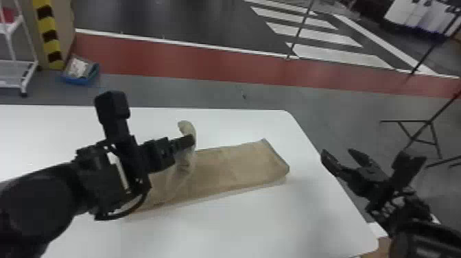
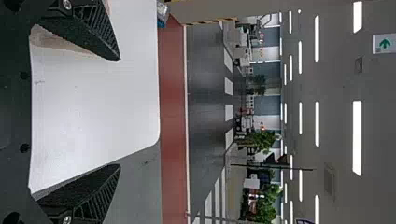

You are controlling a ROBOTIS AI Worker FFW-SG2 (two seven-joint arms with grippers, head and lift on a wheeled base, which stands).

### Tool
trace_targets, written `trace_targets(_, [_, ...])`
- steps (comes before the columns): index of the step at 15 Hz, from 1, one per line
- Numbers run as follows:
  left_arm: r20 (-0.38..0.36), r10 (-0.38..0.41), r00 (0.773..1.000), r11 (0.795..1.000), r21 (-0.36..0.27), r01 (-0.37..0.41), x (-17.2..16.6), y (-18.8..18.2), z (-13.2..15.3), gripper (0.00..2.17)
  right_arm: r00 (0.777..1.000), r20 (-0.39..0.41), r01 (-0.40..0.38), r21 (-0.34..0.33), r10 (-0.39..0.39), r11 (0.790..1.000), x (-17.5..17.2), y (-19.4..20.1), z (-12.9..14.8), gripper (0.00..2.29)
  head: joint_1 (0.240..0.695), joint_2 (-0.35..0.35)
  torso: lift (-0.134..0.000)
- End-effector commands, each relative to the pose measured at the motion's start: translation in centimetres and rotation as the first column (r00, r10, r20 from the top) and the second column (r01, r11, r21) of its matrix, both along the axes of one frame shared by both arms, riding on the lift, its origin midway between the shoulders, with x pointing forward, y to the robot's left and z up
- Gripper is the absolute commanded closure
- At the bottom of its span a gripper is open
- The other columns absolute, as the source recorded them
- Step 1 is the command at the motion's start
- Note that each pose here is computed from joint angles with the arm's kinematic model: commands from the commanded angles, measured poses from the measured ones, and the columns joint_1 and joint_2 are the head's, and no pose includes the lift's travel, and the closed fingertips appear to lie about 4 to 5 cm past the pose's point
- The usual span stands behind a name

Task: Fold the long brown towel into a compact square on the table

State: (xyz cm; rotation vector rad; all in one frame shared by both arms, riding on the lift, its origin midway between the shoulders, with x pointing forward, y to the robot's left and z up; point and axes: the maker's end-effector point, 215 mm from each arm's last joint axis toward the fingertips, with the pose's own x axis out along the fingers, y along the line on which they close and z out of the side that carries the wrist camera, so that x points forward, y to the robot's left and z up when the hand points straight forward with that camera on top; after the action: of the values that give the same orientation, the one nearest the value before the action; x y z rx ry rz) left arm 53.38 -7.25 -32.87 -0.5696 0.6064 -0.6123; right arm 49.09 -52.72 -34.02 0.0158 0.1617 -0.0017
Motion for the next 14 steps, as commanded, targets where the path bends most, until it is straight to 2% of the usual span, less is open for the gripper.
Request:
trace_targets(1, [-0.004, -0.017, 1.0, 0.998, 0.061, 0.017, -0.9, -2.2, -2.9, 1.44, 1.0, 0.002, 0.011, 0.0, -0.011, 1.0, -0.7, -1.0, 0.0, 0.06, 0.669, -0.35, -0.128])
trace_targets(5, [0.016, 0.032, 0.999, 0.996, 0.085, -0.033, -0.7, -3.7, -5.4, 1.45, 1.0, 0.002, 0.029, 0.003, -0.029, 1.0, -1.9, -2.5, -0.1, 0.06, 0.69, -0.35, -0.128])
trace_targets(7, [0.056, 0.079, 0.995, 0.994, 0.068, -0.083, 0.3, -3.8, -4.4, 1.45, 0.999, 0.0, 0.033, 0.005, -0.033, 0.999, -2.3, -3.0, -0.3, 0.06, 0.693, -0.35, -0.128])
trace_targets(8, [0.06, 0.081, 0.995, 0.995, 0.056, -0.084, 0.3, -4.0, -4.1, 1.44, 0.999, -0.003, 0.035, 0.007, -0.035, 0.999, -2.4, -3.1, -0.5, 0.06, 0.693, -0.35, -0.128])
trace_targets(9, [0.063, 0.065, 0.996, 0.997, 0.046, -0.068, 0.1, -4.4, -4.0, 1.32, 0.999, -0.005, 0.035, 0.008, -0.035, 0.999, -2.4, -3.1, -0.6, 0.06, 0.691, -0.35, -0.128])
trace_targets(11, [0.05, 0.02, 0.999, 1.0, -0.004, -0.02, -0.5, -5.2, -4.3, 0.09, 1.0, -0.005, 0.023, 0.018, -0.023, 1.0, -2.1, -2.4, -0.7, 0.06, 0.685, -0.35, -0.128])
trace_targets(12, [0.04, -0.013, 0.999, 0.999, -0.042, 0.015, -1.0, -5.8, -4.1, 0.06, 1.0, -0.004, 0.016, 0.024, -0.016, 1.0, -1.9, -1.7, -0.9, 0.06, 0.684, -0.35, -0.128])
trace_targets(14, [0.015, -0.063, 0.998, 0.997, -0.043, 0.064, -1.9, -6.8, -4.7, 0.08, 1.0, -0.005, -0.008, 0.032, 0.008, 0.999, -1.0, 0.0, -1.1, 0.06, 0.685, -0.35, -0.128])
